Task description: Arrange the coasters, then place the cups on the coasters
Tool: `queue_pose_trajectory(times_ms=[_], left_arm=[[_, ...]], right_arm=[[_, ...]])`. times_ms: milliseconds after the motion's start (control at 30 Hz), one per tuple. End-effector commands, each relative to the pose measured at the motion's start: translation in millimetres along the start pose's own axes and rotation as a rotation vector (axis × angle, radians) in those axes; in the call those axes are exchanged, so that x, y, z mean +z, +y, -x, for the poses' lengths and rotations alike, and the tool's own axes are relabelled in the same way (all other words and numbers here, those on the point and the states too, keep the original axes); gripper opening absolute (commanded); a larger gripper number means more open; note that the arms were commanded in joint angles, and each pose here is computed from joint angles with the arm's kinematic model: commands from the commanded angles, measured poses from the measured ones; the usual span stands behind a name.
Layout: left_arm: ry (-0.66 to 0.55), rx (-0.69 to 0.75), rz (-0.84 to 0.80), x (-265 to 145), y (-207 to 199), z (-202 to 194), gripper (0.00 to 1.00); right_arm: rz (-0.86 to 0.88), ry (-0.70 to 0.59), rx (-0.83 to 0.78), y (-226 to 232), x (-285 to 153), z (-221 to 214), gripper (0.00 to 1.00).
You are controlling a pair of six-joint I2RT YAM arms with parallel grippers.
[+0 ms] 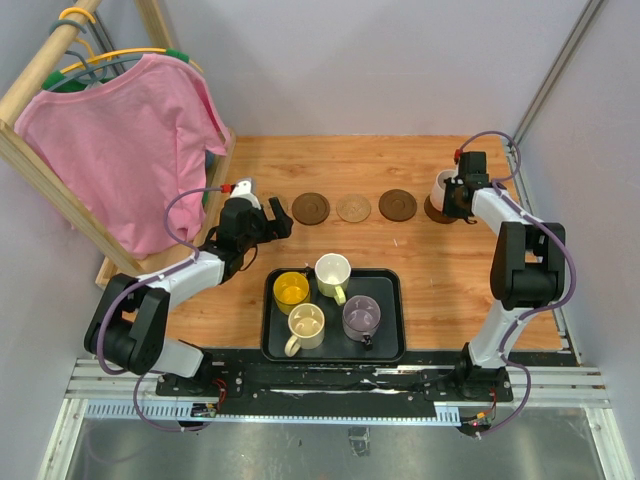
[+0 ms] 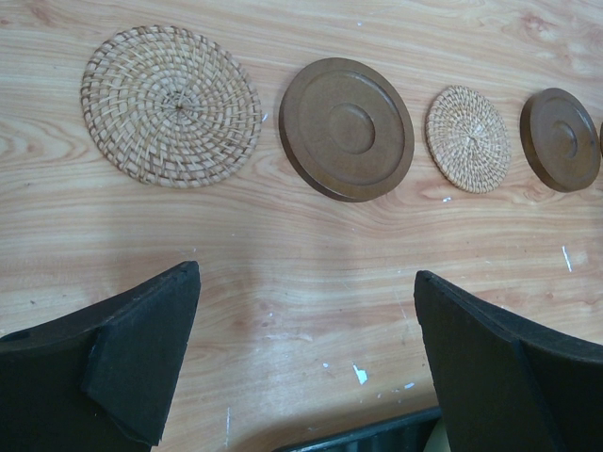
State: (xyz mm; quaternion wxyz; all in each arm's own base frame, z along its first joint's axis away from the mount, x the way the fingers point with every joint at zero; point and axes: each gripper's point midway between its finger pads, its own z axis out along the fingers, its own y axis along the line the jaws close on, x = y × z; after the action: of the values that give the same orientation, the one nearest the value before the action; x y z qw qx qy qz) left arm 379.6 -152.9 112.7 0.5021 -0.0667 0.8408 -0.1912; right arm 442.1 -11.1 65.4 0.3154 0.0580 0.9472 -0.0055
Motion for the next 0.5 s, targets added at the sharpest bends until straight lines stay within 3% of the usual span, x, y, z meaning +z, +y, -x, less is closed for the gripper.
queue_pose_trajectory(times_ms=[0,467], left_arm=[[-0.019,-0.002,-0.015,2.5,-2.6,5.1,1.0],[-0.014,-0.002,-0.02,2.9,-3.3,3.3,1.0]], right_arm=[[-0.025,-0.062,0.006,-12.7,4.3,15.2,0.01],[-0.011,-0.053,0.014,-12.2,10.1,10.0,0.01]])
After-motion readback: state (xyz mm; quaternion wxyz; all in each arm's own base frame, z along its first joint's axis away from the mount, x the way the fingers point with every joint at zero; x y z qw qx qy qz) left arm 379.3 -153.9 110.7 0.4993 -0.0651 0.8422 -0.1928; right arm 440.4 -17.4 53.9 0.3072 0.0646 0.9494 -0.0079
